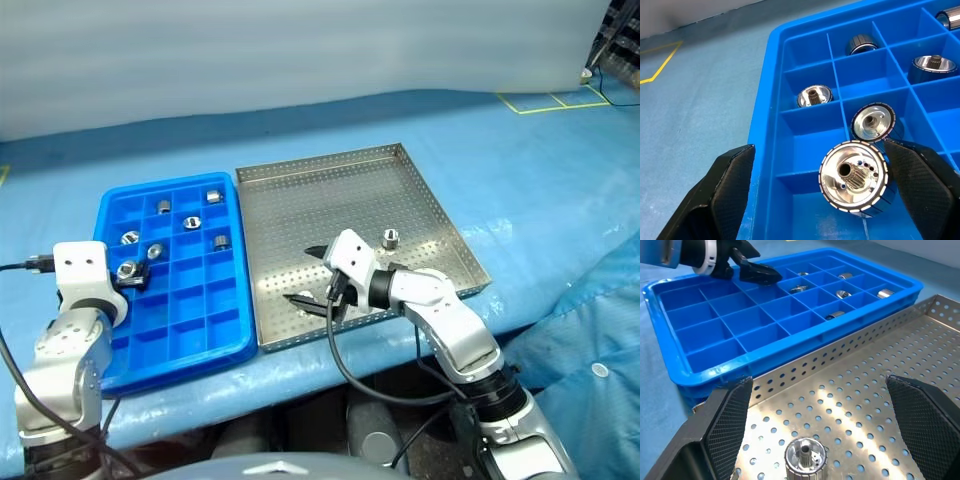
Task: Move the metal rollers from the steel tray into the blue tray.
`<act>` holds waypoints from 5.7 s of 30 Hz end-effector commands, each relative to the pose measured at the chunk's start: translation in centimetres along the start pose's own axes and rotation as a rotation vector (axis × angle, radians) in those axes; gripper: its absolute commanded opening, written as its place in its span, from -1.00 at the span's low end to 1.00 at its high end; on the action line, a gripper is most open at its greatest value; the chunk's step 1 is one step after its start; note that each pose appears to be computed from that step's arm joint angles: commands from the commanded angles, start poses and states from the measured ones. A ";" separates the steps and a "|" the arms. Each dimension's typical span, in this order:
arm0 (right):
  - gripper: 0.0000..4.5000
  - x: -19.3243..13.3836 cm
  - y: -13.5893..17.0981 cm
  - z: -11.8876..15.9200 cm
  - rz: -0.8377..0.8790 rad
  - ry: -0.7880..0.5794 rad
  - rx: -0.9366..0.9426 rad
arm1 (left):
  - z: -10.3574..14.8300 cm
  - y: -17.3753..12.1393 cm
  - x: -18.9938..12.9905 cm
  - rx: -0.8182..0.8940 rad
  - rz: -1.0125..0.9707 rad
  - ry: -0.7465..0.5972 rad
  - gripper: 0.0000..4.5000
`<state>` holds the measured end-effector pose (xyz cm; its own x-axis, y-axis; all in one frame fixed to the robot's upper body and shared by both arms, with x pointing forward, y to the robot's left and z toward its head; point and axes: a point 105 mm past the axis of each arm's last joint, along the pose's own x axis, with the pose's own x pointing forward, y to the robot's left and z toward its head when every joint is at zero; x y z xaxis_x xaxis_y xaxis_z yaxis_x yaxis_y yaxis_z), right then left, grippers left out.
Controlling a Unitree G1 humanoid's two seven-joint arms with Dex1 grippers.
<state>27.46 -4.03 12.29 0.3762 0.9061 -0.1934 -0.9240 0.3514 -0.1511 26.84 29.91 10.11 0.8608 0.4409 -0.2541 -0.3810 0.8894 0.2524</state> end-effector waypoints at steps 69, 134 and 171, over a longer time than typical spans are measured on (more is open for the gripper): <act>1.00 -5.8 -2.8 -0.8 -0.342 0.099 -0.051 | -0.4 -16.0 -6.0 0.459 -1.104 0.004 -0.06; 1.00 2.0 0.4 0.0 0.104 0.004 -0.003 | 0.9 -1.6 -7.7 -0.005 -0.370 0.000 0.99; 1.00 -8.8 -4.3 -1.9 -0.563 0.212 -0.092 | 2.2 -25.4 -3.4 0.257 -1.199 -0.069 0.99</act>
<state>28.17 -13.82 11.37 0.7982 0.5250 -0.2952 -0.6011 0.7263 -0.3335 34.21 5.56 6.54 0.6347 -0.6605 -0.4012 0.7373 0.6730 0.0587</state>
